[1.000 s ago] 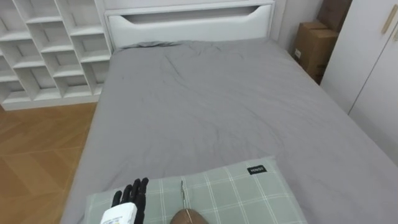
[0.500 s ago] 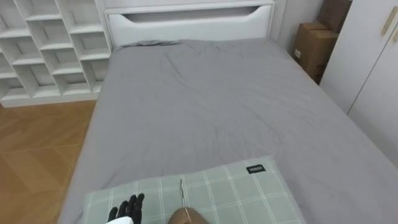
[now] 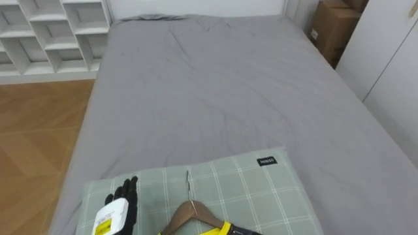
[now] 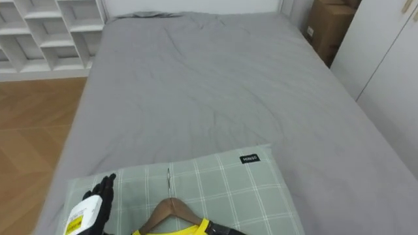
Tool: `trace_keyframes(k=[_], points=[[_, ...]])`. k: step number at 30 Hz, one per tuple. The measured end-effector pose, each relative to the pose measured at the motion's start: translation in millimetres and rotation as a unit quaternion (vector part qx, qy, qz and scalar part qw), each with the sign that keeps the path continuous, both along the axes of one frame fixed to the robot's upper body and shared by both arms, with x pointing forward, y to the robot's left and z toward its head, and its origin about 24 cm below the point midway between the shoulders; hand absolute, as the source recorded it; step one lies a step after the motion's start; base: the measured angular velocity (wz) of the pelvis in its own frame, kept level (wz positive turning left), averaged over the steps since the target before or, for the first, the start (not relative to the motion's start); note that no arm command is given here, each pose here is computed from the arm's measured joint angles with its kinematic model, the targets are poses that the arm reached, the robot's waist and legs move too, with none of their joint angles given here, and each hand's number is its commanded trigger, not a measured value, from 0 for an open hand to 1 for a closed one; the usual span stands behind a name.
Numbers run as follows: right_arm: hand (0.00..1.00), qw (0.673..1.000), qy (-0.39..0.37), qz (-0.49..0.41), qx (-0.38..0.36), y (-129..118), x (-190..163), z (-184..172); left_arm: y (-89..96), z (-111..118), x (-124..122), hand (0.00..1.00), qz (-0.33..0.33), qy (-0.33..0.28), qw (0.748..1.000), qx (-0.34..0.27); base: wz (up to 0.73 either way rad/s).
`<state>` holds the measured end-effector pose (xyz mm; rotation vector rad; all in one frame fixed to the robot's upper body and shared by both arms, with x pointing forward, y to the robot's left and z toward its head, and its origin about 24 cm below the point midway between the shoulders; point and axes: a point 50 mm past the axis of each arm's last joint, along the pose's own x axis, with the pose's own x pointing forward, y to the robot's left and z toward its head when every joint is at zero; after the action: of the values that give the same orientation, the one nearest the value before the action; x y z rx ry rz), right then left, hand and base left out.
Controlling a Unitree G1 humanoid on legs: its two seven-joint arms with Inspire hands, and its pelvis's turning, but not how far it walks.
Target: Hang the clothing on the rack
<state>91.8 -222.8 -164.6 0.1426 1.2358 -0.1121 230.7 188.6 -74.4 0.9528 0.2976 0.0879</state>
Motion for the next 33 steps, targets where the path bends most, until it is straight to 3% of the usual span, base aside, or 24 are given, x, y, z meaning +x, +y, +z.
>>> trace_keyframes(k=[13,27,33], points=[[0.00,1.000,-0.008,0.026,0.005,14,18,1,-5.6,-9,-1,0.00,0.031,0.023,0.998,-0.045,0.01],[0.00,0.999,-0.016,0.031,0.009,19,25,2,-18.2,-18,-10,0.00,0.010,0.047,0.998,-0.048,0.00],[0.00,0.999,-0.013,0.034,0.008,19,23,2,-21.3,-31,-21,0.00,-0.015,0.098,0.994,-0.042,0.04]])
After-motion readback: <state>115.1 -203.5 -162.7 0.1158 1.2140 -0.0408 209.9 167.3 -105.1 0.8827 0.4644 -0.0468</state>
